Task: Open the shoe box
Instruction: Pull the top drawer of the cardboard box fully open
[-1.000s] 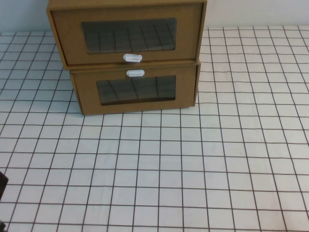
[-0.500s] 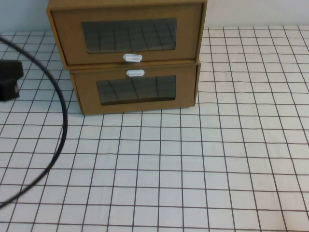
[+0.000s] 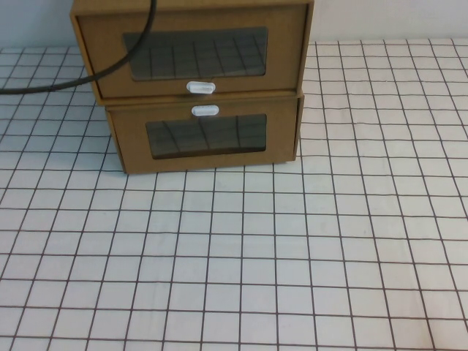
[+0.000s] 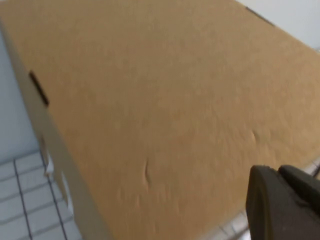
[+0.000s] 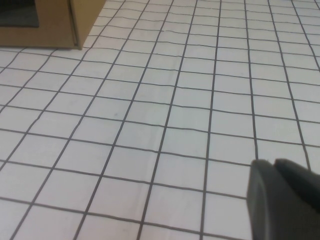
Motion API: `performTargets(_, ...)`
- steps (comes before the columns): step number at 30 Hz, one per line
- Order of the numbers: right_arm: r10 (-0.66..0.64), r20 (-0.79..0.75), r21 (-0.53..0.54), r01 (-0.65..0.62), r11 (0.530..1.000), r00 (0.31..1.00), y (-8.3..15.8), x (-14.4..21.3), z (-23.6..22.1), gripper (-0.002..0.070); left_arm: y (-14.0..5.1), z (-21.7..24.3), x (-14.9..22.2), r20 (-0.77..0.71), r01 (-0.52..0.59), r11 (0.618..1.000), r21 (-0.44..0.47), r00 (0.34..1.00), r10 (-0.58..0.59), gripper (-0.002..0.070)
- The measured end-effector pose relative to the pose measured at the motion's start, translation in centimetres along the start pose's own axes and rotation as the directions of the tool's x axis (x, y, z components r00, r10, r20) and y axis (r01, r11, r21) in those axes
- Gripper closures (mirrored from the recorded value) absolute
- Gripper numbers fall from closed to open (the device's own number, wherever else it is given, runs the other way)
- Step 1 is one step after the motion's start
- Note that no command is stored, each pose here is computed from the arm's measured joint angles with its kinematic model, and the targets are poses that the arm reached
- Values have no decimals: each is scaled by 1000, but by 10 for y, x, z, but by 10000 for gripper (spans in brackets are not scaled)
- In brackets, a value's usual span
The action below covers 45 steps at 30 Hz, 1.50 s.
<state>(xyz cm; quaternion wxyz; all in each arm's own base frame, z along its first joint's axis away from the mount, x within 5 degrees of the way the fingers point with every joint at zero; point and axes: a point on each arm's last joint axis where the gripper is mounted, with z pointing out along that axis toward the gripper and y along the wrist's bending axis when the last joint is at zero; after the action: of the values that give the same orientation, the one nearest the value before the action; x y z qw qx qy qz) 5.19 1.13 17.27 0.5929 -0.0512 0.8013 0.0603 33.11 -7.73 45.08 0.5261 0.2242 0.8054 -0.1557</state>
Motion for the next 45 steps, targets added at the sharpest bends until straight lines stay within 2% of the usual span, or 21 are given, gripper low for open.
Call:
performTargets(6,0,2,0,0,1000,1000,0,0,0,690,8,51,-15,-5,-26,999,40,1000,26,677)
performTargets(12,0,4,1,0,1000,1000,0,0,0,689,6,96,-7,-50,-34,996,84,998,38,677)
performTargets(20,23,40,-2,-22,1000,999,0,-4,0,689,8,118,6,-101,-23,995,102,994,33,677)
performTargets(22,88,95,-18,-87,996,992,1,-9,0,689,8,118,6,-106,-27,994,104,994,38,677)
performTargets(24,212,160,-53,-206,977,964,2,-15,-1,689,8,117,5,-106,-33,994,101,993,43,677)
performTargets(28,452,241,-128,-434,892,859,1,-25,-3,690,8,117,5,-111,-39,994,99,993,50,677)
performTargets(33,559,307,-156,-539,828,770,-4,-31,-6,689,8,117,5,-112,-39,994,100,992,50,677)
performTargets(36,590,231,-199,-556,807,774,3,-34,-7,689,8,117,5,-111,-40,994,100,993,51,677)
performTargets(39,579,122,-241,-542,805,806,13,-56,-13,689,8,117,5,-111,-40,994,100,993,51,677)
performTargets(43,462,-108,-228,-474,850,880,25,-88,-8,689,8,117,5,-112,-41,994,99,992,52,677)
performTargets(45,383,-224,-209,-428,879,896,27,-102,1,689,8,117,5,-112,-41,994,99,992,52,677)
